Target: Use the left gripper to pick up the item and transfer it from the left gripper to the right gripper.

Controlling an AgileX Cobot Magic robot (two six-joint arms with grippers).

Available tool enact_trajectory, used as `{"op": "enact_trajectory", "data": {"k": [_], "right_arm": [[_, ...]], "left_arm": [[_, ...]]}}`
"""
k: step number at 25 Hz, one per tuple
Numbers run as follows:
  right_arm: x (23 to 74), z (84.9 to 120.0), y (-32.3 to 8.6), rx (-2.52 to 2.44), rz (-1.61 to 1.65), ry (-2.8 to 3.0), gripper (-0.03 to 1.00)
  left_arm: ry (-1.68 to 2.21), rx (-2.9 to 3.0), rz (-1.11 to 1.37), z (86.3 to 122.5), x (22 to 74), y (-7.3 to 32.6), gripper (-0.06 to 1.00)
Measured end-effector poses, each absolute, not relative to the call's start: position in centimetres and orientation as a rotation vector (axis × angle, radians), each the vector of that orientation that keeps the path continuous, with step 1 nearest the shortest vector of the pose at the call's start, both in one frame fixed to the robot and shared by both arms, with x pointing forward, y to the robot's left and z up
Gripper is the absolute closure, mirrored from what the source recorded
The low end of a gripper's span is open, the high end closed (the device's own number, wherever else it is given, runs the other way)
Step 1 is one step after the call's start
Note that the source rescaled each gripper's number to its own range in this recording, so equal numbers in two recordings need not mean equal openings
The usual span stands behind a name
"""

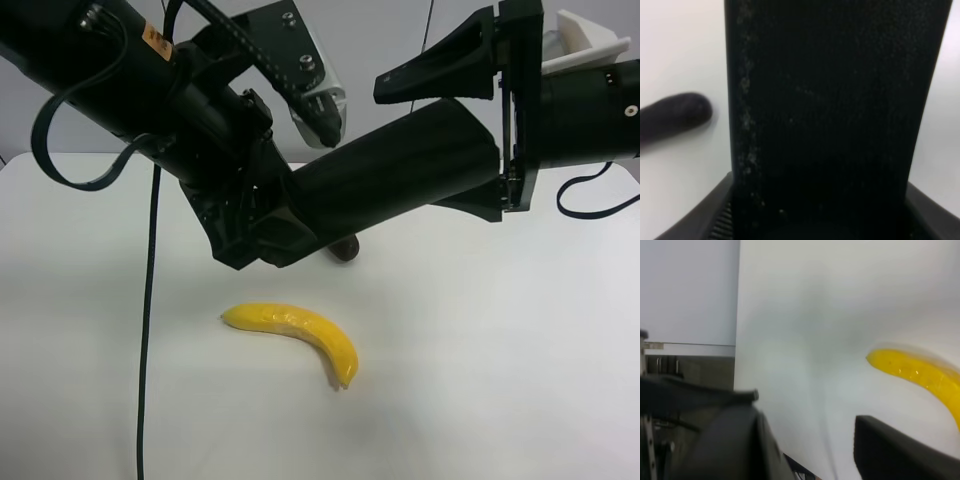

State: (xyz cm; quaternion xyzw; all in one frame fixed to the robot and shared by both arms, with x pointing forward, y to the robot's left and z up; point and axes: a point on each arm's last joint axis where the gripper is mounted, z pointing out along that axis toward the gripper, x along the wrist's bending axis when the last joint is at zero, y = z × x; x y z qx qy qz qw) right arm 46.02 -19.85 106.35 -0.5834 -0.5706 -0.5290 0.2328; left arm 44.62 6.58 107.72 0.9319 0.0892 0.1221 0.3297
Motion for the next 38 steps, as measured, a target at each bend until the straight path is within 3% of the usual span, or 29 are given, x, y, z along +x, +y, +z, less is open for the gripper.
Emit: {"op": "enact_trajectory", "data": {"k": [3, 11, 17, 26, 27, 28, 29, 30, 31, 34, 38], "right_arm": [[46.1, 106.2, -19.8, -1.594, -1.442, -1.559, -0.02], [45.5, 106.5, -19.5, -1.517, -1.409, -1.544, 0.37], [45.3, 106.5, -19.4, -1.499, -1.380, -1.538, 0.52], [45.3, 106.3, -19.5, -1.512, -1.359, -1.568, 0.56], [45.3, 106.3, -19.5, -1.514, -1.358, -1.570, 0.57], [45.3, 106.2, -19.5, -1.516, -1.354, -1.574, 0.59], [45.2, 106.1, -19.5, -1.523, -1.341, -1.582, 0.75], [45.3, 106.1, -19.5, -1.530, -1.339, -1.585, 0.91], [45.3, 106.1, -19.5, -1.531, -1.338, -1.586, 0.93], [45.3, 106.1, -19.5, -1.530, -1.338, -1.586, 0.93], [45.3, 106.1, -19.5, -1.531, -1.339, -1.579, 0.93]], "left_arm": [[0.191, 2.417, 0.335, 107.9, 44.1, 5.9, 0.90], [0.172, 2.388, 0.378, 108.1, 44.2, 5.6, 0.93], [0.169, 2.383, 0.384, 108.1, 44.2, 5.6, 0.94], [0.154, 2.396, 0.395, 108.1, 44.3, 5.6, 0.93], [0.153, 2.391, 0.407, 108.1, 44.3, 5.6, 0.80], [0.158, 2.371, 0.429, 108.2, 44.5, 5.6, 0.55], [0.163, 2.355, 0.447, 108.4, 44.6, 5.5, 0.30], [0.162, 2.348, 0.459, 108.4, 44.7, 5.5, 0.16], [0.159, 2.343, 0.471, 108.5, 44.8, 5.5, 0.06], [0.144, 2.346, 0.494, 108.5, 44.9, 5.5, -0.04], [0.117, 2.351, 0.532, 108.8, 44.9, 5.7, -0.05]]}}
